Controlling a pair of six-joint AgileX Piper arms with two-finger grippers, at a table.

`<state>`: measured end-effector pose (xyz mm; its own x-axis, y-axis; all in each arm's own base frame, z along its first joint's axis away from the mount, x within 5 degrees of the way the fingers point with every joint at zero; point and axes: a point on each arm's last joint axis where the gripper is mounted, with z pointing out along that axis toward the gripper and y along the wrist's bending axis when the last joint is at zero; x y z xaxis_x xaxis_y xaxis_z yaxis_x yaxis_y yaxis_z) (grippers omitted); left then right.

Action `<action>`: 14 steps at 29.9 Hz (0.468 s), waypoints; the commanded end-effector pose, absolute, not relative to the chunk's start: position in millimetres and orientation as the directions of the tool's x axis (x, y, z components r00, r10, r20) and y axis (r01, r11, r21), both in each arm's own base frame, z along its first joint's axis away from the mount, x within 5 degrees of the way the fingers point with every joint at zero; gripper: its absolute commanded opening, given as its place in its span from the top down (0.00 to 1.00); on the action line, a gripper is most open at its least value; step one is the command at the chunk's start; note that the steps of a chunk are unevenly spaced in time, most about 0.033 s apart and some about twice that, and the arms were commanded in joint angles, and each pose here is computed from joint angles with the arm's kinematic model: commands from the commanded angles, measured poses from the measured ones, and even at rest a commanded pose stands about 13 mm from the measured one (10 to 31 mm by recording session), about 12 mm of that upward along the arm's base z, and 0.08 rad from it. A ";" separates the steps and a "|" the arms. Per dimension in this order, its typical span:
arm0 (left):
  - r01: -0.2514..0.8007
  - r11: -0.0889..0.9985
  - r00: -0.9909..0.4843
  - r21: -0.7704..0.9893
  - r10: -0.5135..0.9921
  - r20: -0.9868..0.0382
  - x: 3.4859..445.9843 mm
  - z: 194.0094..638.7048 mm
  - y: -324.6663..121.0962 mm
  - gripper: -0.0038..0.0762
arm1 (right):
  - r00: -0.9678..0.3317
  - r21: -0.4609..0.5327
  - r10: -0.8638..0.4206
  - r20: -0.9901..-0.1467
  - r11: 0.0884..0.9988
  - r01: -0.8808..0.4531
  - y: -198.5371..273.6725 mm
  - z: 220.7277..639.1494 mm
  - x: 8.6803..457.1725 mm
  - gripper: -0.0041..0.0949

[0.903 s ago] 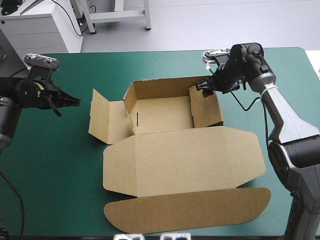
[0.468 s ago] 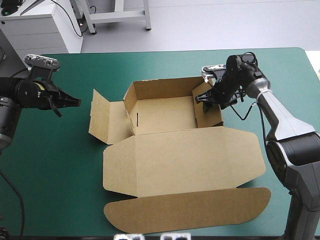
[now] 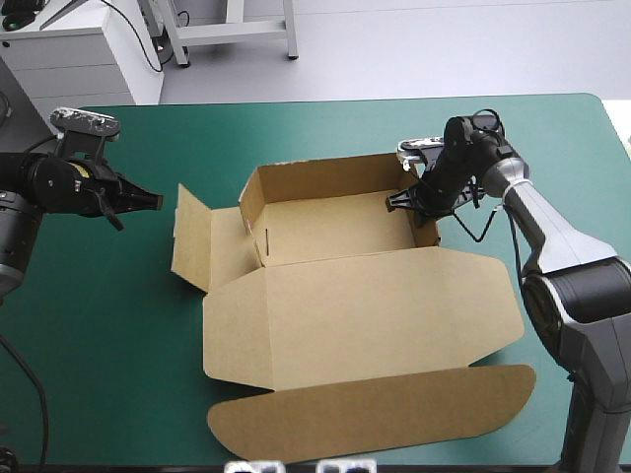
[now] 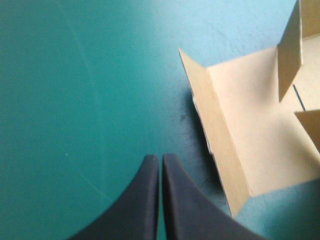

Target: Fold the box

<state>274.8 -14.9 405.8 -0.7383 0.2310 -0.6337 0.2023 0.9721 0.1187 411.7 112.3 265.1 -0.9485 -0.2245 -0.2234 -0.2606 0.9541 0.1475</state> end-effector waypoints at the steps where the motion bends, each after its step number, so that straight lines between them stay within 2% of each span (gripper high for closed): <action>1: 0.186 0.976 -0.677 0.112 0.210 -0.705 269.3 423.2 -15.9 0.94 | -0.926 0.124 -0.239 -0.291 0.951 -0.285 108.2 292.6 406.3 0.98; 3: 0.186 0.976 -0.677 0.112 0.210 -0.705 269.3 423.2 -15.9 0.94 | -0.927 0.116 -0.233 -0.295 0.954 -0.277 103.7 294.2 406.7 0.98; 7: 0.167 0.981 -0.682 0.098 0.186 -0.707 269.4 423.2 -15.6 0.94 | -0.928 0.173 -0.196 -0.316 0.950 -0.259 88.2 308.9 402.4 0.98; 12: 0.131 0.982 -0.697 0.137 0.190 -0.691 268.7 422.4 -10.4 0.94 | -0.908 0.245 -0.140 -0.395 0.936 -0.252 54.7 340.1 387.0 0.98; 14: 0.101 0.983 -0.701 0.156 0.181 -0.690 268.8 422.6 -7.3 0.94 | -0.897 0.246 -0.137 -0.419 0.935 -0.258 44.6 350.3 376.0 0.98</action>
